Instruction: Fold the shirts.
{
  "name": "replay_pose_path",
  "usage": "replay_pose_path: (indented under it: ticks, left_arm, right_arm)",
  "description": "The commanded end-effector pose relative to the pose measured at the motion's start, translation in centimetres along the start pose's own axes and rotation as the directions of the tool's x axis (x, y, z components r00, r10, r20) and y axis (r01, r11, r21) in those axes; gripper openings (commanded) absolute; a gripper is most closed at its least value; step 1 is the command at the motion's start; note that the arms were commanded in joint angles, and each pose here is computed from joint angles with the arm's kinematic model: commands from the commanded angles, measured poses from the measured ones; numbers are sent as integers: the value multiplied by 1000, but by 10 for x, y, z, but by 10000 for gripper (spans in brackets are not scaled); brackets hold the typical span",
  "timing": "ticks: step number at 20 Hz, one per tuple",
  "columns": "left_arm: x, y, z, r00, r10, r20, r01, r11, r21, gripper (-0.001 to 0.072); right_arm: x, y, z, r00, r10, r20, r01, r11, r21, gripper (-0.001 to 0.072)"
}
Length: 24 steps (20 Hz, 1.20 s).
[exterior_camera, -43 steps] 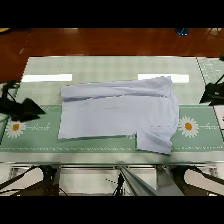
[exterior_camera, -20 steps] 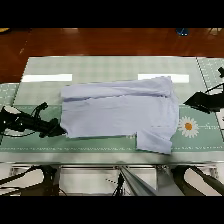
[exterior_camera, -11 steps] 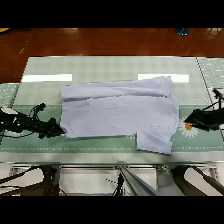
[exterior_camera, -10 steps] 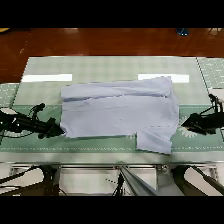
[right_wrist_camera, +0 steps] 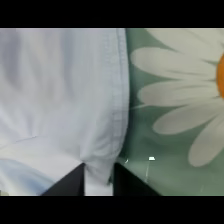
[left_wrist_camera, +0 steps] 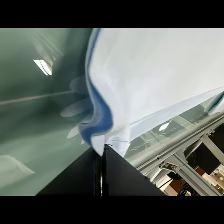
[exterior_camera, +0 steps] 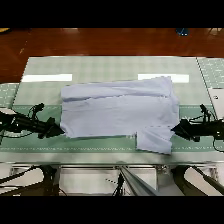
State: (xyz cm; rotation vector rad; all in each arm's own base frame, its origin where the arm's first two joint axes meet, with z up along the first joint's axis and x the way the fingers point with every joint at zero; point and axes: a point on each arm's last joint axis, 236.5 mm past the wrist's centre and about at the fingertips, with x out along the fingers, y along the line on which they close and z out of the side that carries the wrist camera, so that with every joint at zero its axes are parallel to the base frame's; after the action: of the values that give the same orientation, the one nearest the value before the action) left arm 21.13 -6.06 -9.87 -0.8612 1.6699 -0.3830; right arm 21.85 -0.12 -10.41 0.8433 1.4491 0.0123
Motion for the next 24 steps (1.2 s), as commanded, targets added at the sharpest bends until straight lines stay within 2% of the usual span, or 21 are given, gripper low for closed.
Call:
replay_pose_path:
  ticks: [1, 2, 6, 9, 11, 13, 15, 17, 20, 24]
  left_arm:
    - [-1, -9, 5, 999, -35, 20, 35, 999, 13, 25]
    - [-2, -12, 7, 998, -48, 27, 47, 999, 24, 25]
    - [-34, -40, 29, 995, -80, 60, 72, 989, 132, 25]
    - [-78, -106, 65, 951, -254, 176, 209, 948, 242, 25]
    - [-111, -142, 94, 902, -327, 284, 231, 918, 323, 24]
    - [-134, -157, 121, 865, -317, 389, 173, 916, 361, 25]
    - [-146, -164, 147, 821, -295, 489, 124, 928, 351, 24]
    - [-152, -166, 171, 784, -277, 556, 91, 937, 338, 24]
    - [-135, -162, 190, 805, -268, 529, 101, 941, 323, 25]
    - [-104, -134, 210, 842, -245, 482, 134, 958, 252, 24]
  right_arm:
    - [8, 8, 12, 996, 54, 77, -57, 998, 31, 101]
    - [6, 16, 13, 993, 86, 78, -86, 996, -5, 32]
    - [-35, 67, 48, 965, 224, 140, -205, 969, -138, 22]
    - [-88, 129, 93, 874, 400, 275, -352, 912, -209, 22]
    - [-109, 157, 121, 843, 397, 363, -295, 906, -305, 21]
    - [-123, 182, 152, 794, 370, 482, -206, 910, -359, 21]
    - [-127, 195, 186, 732, 349, 585, -169, 925, -341, 21]
    - [-111, 196, 211, 729, 326, 602, -163, 937, -310, 21]
    - [-72, 196, 232, 774, 303, 556, -162, 943, -290, 21]
    - [-45, 195, 260, 772, 271, 575, -135, 954, -268, 21]
